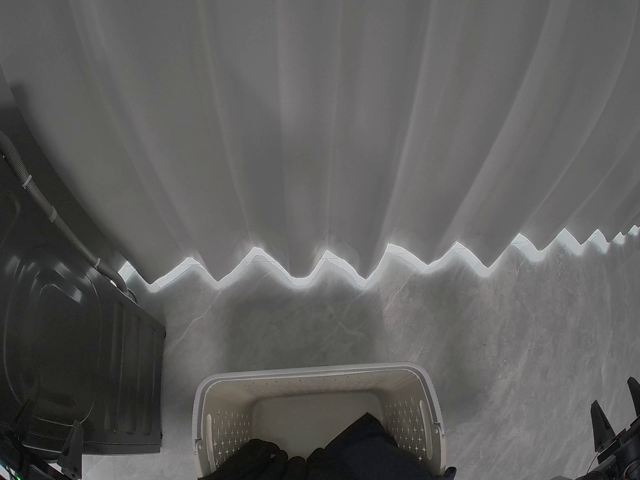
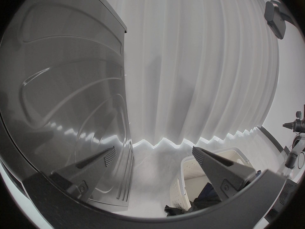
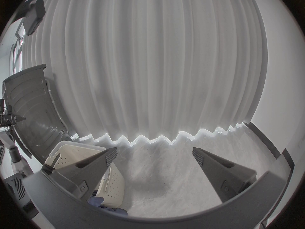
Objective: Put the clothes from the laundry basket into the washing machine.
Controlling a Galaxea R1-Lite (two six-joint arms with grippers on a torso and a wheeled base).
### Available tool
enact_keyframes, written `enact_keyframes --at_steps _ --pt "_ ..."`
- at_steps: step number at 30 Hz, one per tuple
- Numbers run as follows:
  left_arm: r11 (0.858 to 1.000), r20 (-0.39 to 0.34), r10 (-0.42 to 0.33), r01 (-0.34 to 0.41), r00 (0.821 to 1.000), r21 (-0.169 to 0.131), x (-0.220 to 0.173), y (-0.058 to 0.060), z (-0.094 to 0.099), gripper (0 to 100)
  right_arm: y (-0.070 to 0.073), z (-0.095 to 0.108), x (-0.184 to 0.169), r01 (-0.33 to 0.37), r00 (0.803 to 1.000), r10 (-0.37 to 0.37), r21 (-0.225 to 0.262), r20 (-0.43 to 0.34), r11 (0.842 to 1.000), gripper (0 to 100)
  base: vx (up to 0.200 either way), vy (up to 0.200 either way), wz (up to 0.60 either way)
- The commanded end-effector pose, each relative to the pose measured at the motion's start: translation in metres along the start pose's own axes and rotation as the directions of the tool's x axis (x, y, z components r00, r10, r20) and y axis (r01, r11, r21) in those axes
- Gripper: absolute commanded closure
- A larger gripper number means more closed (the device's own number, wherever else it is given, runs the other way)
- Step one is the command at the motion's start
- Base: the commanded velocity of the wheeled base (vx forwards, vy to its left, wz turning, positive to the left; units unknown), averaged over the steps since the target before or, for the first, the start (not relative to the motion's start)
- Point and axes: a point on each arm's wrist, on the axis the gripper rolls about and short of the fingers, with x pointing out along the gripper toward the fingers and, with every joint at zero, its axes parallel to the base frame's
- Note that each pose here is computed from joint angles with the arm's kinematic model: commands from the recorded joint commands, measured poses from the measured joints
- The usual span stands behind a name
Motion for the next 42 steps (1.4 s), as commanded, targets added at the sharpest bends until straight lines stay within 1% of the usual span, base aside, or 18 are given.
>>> enact_keyframes --at_steps 1,7,10,42 --pt "1.000 -0.006 0.001 -0.001 1.000 0.000 0.0004 0.0003 -0.0051 0 0.0000 -0.0053 0.0002 -0.001 1.000 0.001 0.000 -0.003 1.000 0 0.000 0.000 0.00" --pt "1.000 -0.004 0.002 -0.002 1.000 0.000 0.0003 0.0003 -0.0051 0 0.0000 -0.0053 0.0000 -0.001 1.000 0.001 0.000 -0.001 1.000 0 0.000 0.000 0.00" --pt "1.000 -0.006 0.002 -0.002 1.000 0.000 0.0004 0.0003 -0.0051 0 0.0000 -0.0053 0.0000 -0.001 1.000 0.001 0.000 -0.001 1.000 0 0.200 0.000 0.00" --pt "1.000 -0.006 0.001 -0.001 1.000 0.000 0.0004 0.0003 -0.0051 0 0.0000 -0.0053 0.0000 0.001 1.000 -0.001 0.000 -0.001 1.000 0 0.000 0.000 0.00"
